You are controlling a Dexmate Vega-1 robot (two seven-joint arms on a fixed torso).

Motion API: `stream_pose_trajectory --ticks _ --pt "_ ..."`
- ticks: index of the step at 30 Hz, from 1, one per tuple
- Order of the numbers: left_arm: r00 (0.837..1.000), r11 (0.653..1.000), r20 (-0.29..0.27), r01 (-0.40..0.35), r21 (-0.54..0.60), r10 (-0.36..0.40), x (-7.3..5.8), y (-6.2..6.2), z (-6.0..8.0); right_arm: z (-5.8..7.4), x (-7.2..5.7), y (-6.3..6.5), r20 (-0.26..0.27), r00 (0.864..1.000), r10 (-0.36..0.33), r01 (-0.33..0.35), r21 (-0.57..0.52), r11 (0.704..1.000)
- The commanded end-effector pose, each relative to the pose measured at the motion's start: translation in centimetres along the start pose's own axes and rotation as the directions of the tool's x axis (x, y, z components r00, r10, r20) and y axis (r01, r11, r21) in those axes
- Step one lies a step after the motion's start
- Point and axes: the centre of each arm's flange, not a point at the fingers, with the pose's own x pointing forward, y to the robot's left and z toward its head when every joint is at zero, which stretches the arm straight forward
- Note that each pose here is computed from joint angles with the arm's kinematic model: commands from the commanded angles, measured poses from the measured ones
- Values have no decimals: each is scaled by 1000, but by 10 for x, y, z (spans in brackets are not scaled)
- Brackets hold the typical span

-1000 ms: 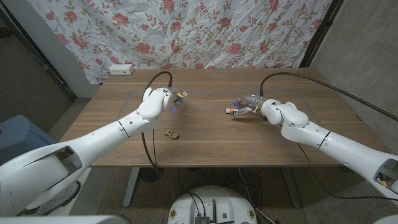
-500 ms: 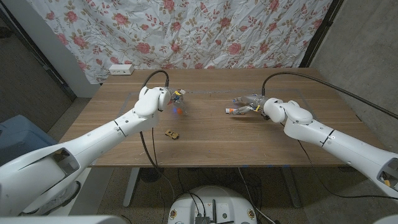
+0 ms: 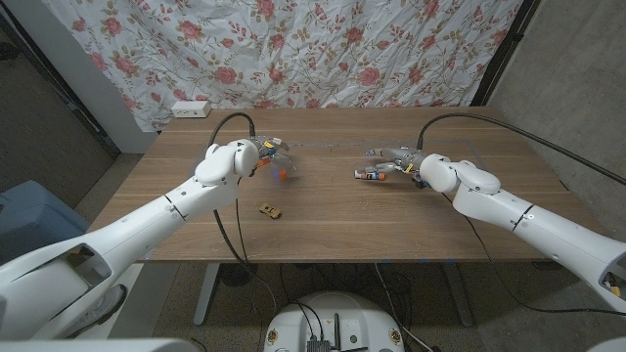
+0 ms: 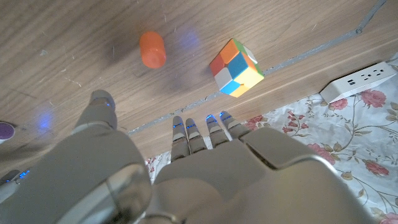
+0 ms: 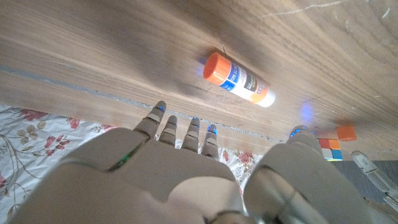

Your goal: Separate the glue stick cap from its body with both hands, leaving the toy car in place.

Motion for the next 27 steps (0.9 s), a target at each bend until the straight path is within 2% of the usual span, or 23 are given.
stream_pose_trajectory --ticks 1,6,13,15,17,22,27 --pt "994 982 11 -106 -154 109 -4 0 -19 -2 -4 -6 41 996 -81 76 111 991" --pt "987 960 5 -154 -233 159 -6 -7 -26 -3 -6 -6 34 993 -116 107 191 976" --pt "982 929 4 -175 -326 187 -3 -14 -30 -6 -8 -6 28 989 -147 136 255 957" --pt "982 922 20 -170 -348 189 -2 -15 -32 -9 -8 -6 25 988 -150 139 261 955" --pt "981 922 33 -166 -348 189 -1 -16 -34 -14 -9 -6 21 986 -167 154 296 943" --pt "973 888 33 -193 -418 227 4 -16 -38 -23 -11 -4 19 980 -199 178 374 910" --pt "965 864 50 -205 -460 256 11 -16 -38 -25 -11 -2 2 974 -226 205 411 888"
